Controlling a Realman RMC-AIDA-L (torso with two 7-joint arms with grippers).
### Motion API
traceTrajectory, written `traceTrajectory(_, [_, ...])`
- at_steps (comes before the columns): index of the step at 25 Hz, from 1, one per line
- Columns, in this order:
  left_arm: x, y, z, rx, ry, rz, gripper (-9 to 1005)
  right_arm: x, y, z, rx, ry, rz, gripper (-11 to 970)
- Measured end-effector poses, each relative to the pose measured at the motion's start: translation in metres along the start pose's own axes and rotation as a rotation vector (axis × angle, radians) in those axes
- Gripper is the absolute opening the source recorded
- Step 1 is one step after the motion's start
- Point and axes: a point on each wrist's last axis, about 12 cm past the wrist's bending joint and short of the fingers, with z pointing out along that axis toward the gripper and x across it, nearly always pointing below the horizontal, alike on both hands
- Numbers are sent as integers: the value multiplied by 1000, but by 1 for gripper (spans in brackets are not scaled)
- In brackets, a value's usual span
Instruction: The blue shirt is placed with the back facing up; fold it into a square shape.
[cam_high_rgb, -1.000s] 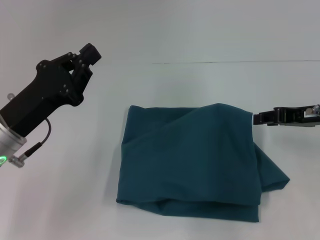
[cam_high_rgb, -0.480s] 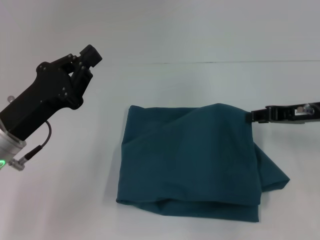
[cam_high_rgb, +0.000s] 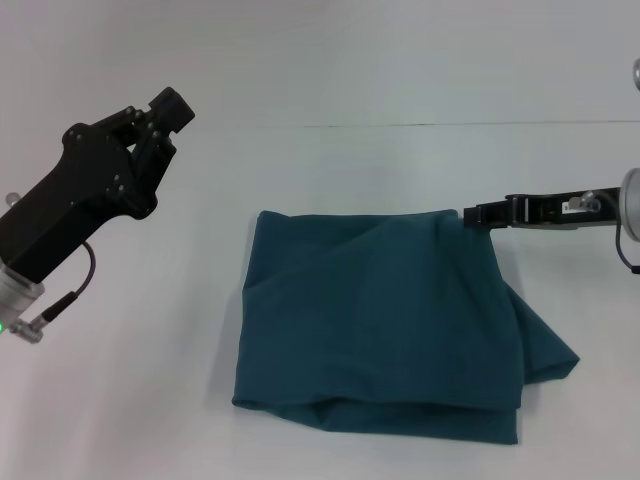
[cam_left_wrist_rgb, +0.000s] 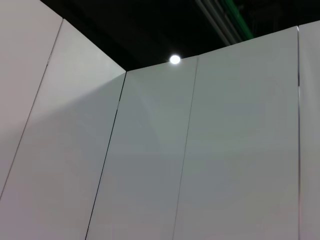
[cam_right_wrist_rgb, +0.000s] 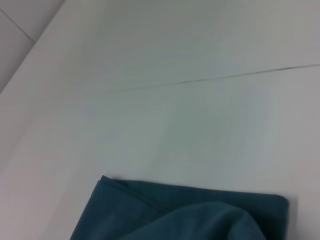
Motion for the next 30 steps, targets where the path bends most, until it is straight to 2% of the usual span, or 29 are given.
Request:
traceTrajectory(7, [0,0,0,-3,1,1,39,-7,1,14,13,-23,-45,424])
traceTrajectory(12, [0,0,0,-3,0,0,40,-10,8,26,37,-16,-136,425])
traceTrajectory(16, [0,0,0,2,-3,-2,40,-11,13,29,28,1,-150,425])
traceTrajectory(20, [0,-1,-1,2,-4,-4,40,-8,12,19,17,3,-112,424])
traceTrajectory(24, [0,-1,-1,1,-3,-2,40,-3,13,-3,41,-20,-82,424])
traceTrajectory(27, [0,-1,-2,0,-3,-1,40,1,18,-21,73,-30,-86,424])
traceTrajectory(30, [1,-1,-2,-1,-3,-1,40,9,15,-29,104,-3,-91,425])
